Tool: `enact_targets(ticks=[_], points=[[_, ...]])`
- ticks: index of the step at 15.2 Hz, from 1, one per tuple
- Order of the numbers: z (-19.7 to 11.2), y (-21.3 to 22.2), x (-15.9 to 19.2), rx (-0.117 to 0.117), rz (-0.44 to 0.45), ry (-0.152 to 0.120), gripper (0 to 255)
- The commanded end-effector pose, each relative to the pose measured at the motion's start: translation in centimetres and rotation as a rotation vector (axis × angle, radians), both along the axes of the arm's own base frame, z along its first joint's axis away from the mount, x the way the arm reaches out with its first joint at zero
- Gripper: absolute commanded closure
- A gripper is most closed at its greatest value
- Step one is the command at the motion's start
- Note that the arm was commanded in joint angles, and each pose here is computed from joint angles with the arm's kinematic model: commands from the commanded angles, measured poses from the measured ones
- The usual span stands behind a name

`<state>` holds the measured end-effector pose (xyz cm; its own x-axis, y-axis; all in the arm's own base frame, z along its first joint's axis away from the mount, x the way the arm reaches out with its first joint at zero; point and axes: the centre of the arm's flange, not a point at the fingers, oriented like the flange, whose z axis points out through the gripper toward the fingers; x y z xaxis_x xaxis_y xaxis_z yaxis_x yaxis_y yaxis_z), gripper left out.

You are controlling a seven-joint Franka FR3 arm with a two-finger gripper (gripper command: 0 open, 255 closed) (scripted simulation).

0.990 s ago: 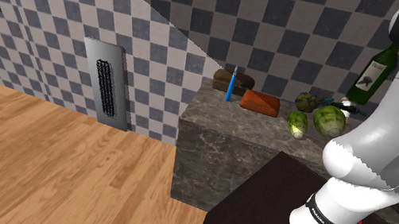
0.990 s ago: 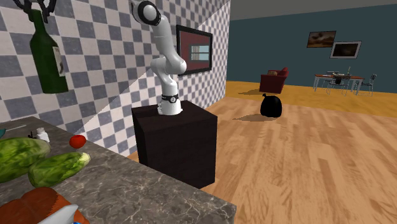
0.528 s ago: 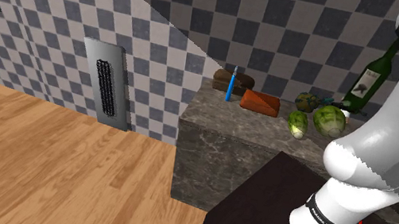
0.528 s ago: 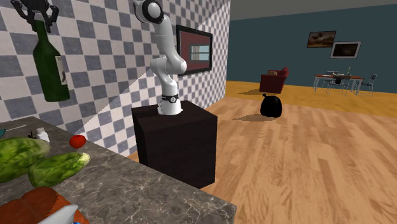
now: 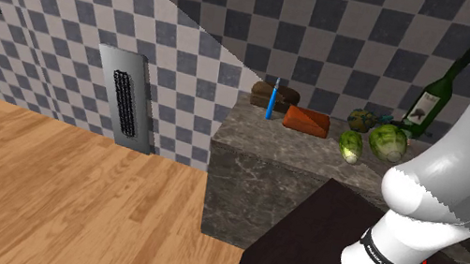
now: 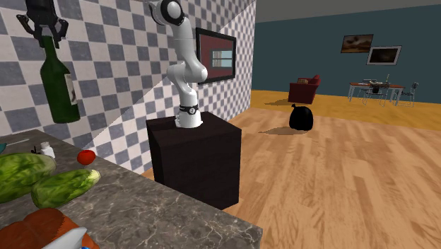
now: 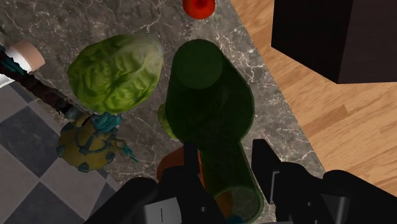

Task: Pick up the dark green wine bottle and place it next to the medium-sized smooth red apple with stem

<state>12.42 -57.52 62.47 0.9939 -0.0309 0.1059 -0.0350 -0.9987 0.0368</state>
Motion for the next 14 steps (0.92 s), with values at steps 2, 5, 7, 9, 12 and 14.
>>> enact_targets(ticks=[2,5,7,9,12,14], points=[[-1.6,0.0,0.0,-0.001,0.0,0.0,255],[-3.2,0.0,0.0,-0.001,0.0,0.0,255],[-4.2,0.0,0.0,-0.001,0.0,0.0,255],[-5.3,0.0,0.0,-0.001,0.0,0.0,255],[-6.9,0.0,0.0,-0.001,0.0,0.0,255],[-7.9,0.0,0.0,-0.001,0.0,0.0,255]])
